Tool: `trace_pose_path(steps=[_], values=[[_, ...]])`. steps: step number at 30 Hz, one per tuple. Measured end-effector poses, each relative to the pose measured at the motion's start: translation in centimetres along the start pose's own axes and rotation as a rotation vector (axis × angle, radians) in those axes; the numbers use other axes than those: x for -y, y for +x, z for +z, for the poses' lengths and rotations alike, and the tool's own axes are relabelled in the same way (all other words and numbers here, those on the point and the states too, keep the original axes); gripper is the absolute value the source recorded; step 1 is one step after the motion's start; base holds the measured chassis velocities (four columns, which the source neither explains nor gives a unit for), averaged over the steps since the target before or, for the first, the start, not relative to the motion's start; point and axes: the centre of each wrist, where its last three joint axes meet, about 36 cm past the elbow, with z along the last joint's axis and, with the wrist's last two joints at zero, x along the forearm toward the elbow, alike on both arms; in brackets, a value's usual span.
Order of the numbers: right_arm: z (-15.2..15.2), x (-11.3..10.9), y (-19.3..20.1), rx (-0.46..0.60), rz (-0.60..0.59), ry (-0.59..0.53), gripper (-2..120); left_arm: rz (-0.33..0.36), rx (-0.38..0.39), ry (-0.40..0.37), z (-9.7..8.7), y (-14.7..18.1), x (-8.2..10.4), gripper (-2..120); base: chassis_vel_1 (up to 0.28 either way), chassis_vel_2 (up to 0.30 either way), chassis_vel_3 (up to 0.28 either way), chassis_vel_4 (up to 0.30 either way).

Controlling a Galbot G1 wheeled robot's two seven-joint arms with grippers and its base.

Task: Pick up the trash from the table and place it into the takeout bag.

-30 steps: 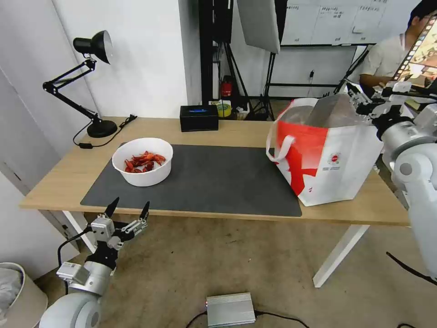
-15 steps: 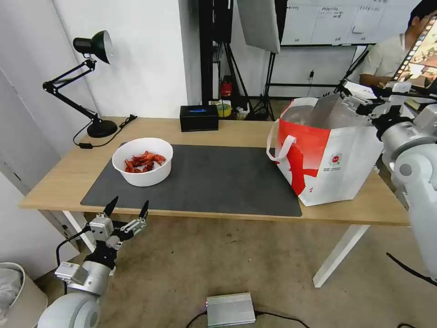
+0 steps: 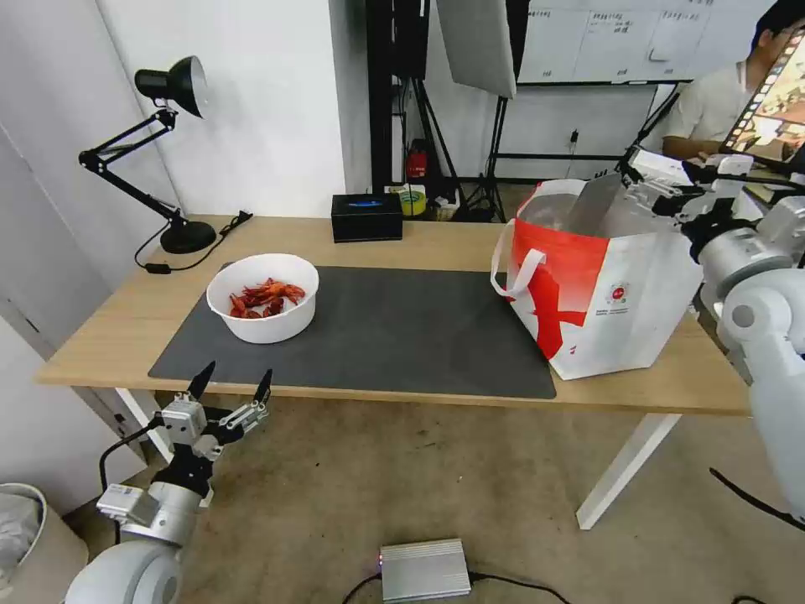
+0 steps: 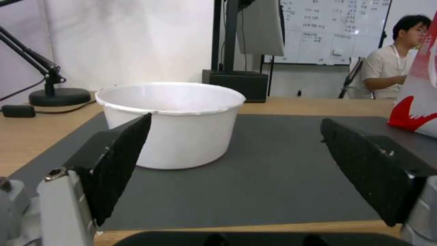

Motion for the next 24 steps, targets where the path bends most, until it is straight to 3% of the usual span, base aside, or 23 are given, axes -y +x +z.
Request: trace_pose_path(steps=[6,8,12,15,19,20,24], values=[[0.1,-2.1,1.7,0.024,-0.095,-0.02,100,-0.001,0.002,-0.001,-0.1,0.0,-0.1,100,0.0,0.0,0.0,0.0],[0.3,-4.5,3.5,0.035,-0.18,-0.048,100,-0.005,0.001,-0.002,0.0,0.0,-0.2,100,0.0,0.0,0.0,0.0],[0.9,-6.8,5.1,0.015,-0.227,-0.064,100,-0.014,0.004,-0.004,0.0,0.1,-0.5,100,0.0,0.0,0.0,0.0],[3.8,-10.7,8.6,-0.073,-0.255,-0.083,100,-0.03,0.014,-0.005,0.0,0.3,-1.1,100,0.0,0.0,0.0,0.0],[5.8,-12.5,10.4,-0.127,-0.255,-0.08,100,-0.035,0.012,-0.006,0.0,0.4,-1.3,100,0.0,0.0,0.0,0.0],[7.8,-14.1,12.0,-0.175,-0.254,-0.081,100,-0.038,0.011,-0.007,0.1,0.4,-1.4,100,0.0,0.0,0.0,0.0],[11.2,-16.5,14.1,-0.253,-0.218,-0.072,100,-0.037,0.012,-0.012,0.0,0.4,-1.6,100,0.0,0.0,0.0,0.0]])
